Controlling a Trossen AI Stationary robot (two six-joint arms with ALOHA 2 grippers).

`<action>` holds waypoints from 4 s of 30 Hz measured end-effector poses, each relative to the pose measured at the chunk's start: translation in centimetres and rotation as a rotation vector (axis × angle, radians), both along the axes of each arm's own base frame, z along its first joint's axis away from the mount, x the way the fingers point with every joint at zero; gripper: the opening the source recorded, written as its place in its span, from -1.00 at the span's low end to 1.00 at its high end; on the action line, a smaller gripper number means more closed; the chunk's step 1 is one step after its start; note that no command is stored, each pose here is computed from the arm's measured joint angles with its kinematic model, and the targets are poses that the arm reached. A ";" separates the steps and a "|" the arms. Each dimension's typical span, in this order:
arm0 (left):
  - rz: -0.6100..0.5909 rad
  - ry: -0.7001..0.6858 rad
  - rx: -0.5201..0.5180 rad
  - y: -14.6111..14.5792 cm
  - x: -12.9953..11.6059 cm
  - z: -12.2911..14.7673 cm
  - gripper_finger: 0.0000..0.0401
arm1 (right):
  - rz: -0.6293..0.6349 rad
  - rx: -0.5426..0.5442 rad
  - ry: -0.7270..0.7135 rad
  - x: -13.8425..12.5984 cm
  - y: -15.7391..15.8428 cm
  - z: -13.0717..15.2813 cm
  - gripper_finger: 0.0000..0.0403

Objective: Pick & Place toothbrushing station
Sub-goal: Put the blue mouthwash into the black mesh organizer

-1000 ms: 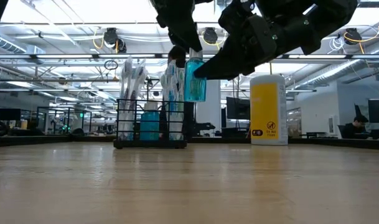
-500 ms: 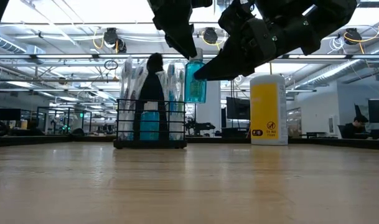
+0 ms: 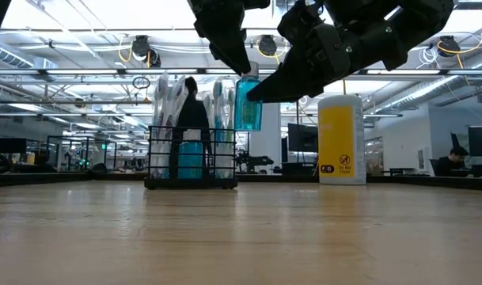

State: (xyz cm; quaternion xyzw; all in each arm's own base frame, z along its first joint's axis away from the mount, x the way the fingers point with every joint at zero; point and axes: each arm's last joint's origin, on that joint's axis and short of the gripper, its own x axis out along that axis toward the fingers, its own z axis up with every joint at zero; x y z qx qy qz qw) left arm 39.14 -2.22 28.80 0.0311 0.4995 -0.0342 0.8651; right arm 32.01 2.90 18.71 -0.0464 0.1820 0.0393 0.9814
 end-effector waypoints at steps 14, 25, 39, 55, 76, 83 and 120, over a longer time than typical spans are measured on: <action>-0.004 -0.039 -0.010 -0.2 0.3 0.1 -0.46 | -0.003 -0.002 -0.003 0.0 0.0 0.1 -0.57; 0.024 -0.001 -0.015 -0.2 0.0 0.0 -0.46 | 0.002 -0.013 -0.003 0.0 0.0 0.0 -0.56; 0.034 0.104 -0.015 -1.0 -1.0 -0.4 -0.46 | 0.008 -0.019 0.015 0.0 0.0 -0.1 -0.56; 0.082 0.138 0.071 -1.0 -1.4 -0.6 -0.46 | 0.008 -0.022 0.008 0.0 0.0 -0.1 -0.56; -0.071 0.145 0.121 -1.3 -1.5 -0.6 -0.09 | 0.009 -0.026 0.007 0.0 0.0 -0.1 -0.56; -0.114 0.091 0.122 -2.2 -1.1 -0.4 0.23 | 0.009 -0.027 0.007 0.0 0.0 -0.1 -0.56; 0.057 0.021 0.034 -1.4 -0.4 -0.1 -0.43 | 0.013 -0.039 -0.046 0.2 0.0 0.4 -0.55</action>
